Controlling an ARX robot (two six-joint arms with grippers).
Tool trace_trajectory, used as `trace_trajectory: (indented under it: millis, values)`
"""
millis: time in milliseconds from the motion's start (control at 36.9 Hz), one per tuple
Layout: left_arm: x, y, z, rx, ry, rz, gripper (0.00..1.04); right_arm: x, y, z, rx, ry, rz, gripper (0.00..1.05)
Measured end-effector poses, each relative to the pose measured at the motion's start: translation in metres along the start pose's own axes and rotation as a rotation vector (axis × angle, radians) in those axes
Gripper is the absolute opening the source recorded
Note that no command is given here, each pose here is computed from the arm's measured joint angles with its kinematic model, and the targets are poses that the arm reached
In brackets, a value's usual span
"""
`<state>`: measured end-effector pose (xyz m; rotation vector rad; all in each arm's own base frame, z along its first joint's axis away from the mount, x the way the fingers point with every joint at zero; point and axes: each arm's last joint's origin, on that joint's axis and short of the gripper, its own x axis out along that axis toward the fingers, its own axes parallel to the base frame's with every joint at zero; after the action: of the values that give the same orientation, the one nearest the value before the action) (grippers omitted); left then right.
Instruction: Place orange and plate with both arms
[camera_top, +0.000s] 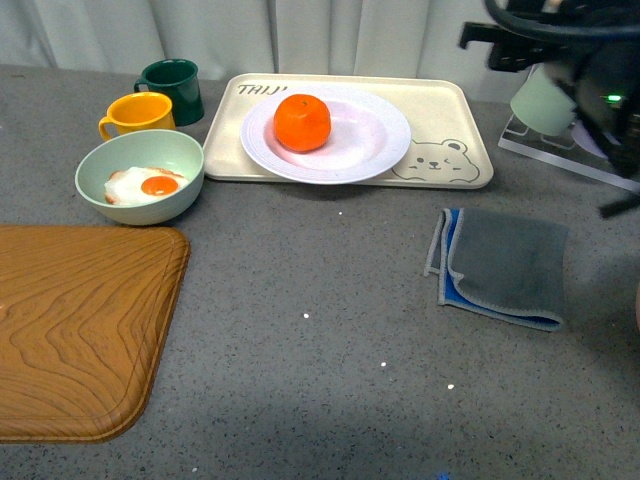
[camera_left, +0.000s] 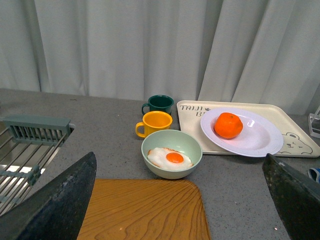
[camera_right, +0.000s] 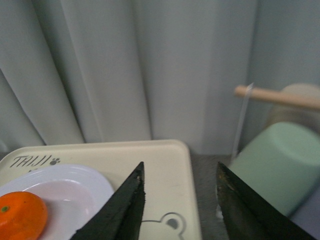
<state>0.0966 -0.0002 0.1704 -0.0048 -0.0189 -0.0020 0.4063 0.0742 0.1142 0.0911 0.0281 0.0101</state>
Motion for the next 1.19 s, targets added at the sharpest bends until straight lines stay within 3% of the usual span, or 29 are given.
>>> trace_trajectory:
  millis: [108, 244, 569, 1191]
  values:
    - [0.000, 0.000, 0.000, 0.000, 0.000, 0.000, 0.98, -0.045, -0.020, 0.020, -0.056, -0.052, -0.012, 0.20]
    - [0.000, 0.000, 0.000, 0.000, 0.000, 0.000, 0.98, -0.080, -0.032, 0.022, -0.078, -0.031, -0.017, 0.01]
    - [0.000, 0.000, 0.000, 0.000, 0.000, 0.000, 0.98, -0.157, -0.051, 0.032, -0.089, -0.016, -0.013, 0.01]
    - [0.000, 0.000, 0.000, 0.000, 0.000, 0.000, 0.98, -0.233, -0.067, 0.046, -0.088, -0.008, -0.015, 0.01]
